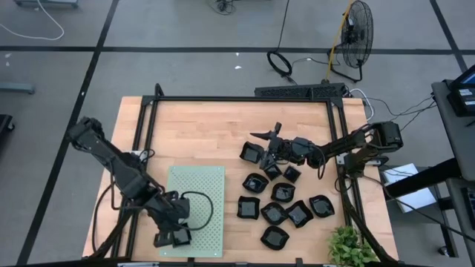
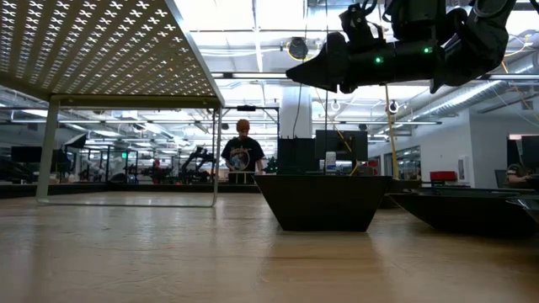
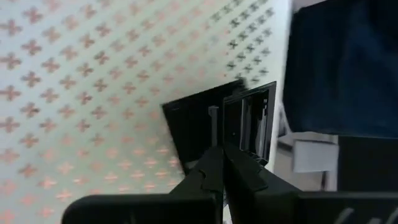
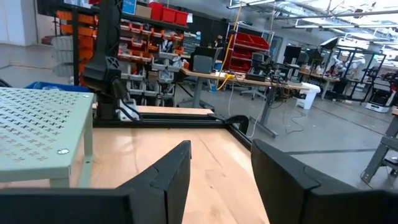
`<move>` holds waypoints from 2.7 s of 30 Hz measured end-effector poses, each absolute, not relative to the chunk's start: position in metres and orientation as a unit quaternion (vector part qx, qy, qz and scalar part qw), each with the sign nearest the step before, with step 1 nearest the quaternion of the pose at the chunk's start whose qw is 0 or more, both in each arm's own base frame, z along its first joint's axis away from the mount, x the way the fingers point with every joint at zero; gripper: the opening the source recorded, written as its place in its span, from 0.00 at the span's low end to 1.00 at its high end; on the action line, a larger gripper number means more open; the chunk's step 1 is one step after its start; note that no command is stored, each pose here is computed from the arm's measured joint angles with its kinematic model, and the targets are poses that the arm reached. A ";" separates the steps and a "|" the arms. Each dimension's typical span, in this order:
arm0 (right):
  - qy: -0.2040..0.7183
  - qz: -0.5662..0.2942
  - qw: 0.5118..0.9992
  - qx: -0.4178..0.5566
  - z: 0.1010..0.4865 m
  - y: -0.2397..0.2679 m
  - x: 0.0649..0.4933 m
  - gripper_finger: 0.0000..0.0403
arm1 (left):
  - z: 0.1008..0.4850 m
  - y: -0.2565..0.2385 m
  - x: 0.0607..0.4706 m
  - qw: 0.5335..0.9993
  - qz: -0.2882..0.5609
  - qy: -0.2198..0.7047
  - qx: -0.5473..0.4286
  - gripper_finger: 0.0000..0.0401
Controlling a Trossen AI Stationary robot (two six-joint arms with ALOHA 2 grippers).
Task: Pick & Place Mini shaped plates
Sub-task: Stack the square plate on top of the other square plate on the shelf, then stack the square plate on top of the other square plates on the shelf
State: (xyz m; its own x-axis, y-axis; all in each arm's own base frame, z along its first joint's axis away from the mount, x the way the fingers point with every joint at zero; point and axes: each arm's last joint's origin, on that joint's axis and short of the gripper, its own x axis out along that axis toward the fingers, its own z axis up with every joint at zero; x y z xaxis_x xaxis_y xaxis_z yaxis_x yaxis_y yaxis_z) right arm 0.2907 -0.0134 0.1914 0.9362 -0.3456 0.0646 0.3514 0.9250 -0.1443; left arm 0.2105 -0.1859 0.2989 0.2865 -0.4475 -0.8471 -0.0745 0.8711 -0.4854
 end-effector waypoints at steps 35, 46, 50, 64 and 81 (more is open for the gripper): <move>-0.016 -0.178 0.981 -0.079 0.191 -0.013 0.291 0.39 | 0.306 -0.181 0.204 0.767 -0.134 0.585 -0.227 0.19; -0.013 -0.177 0.982 -0.067 0.190 -0.013 0.291 0.39 | 0.323 -0.155 0.195 0.875 -0.076 0.476 -0.050 0.19; -0.001 -0.176 0.983 -0.053 0.187 -0.013 0.291 0.39 | 0.328 -0.143 0.202 0.891 -0.076 0.447 0.006 0.19; 0.146 -0.169 0.974 0.027 0.198 -0.007 0.262 0.39 | 0.280 -0.044 0.198 0.929 -0.123 0.349 0.002 0.19; 0.464 -0.294 0.812 0.198 0.177 -0.008 0.167 0.39 | 0.275 -0.003 0.139 0.995 -0.058 0.073 -0.019 0.19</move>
State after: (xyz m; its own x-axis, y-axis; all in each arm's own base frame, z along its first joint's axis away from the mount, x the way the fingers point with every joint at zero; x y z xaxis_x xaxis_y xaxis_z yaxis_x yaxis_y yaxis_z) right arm 0.1666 -0.0084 0.1772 0.3979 -0.2935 -0.8692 0.6602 0.7495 0.0491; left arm 0.1386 -0.0028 0.2749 0.9827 -0.1180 -0.1427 0.1125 0.9926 -0.0462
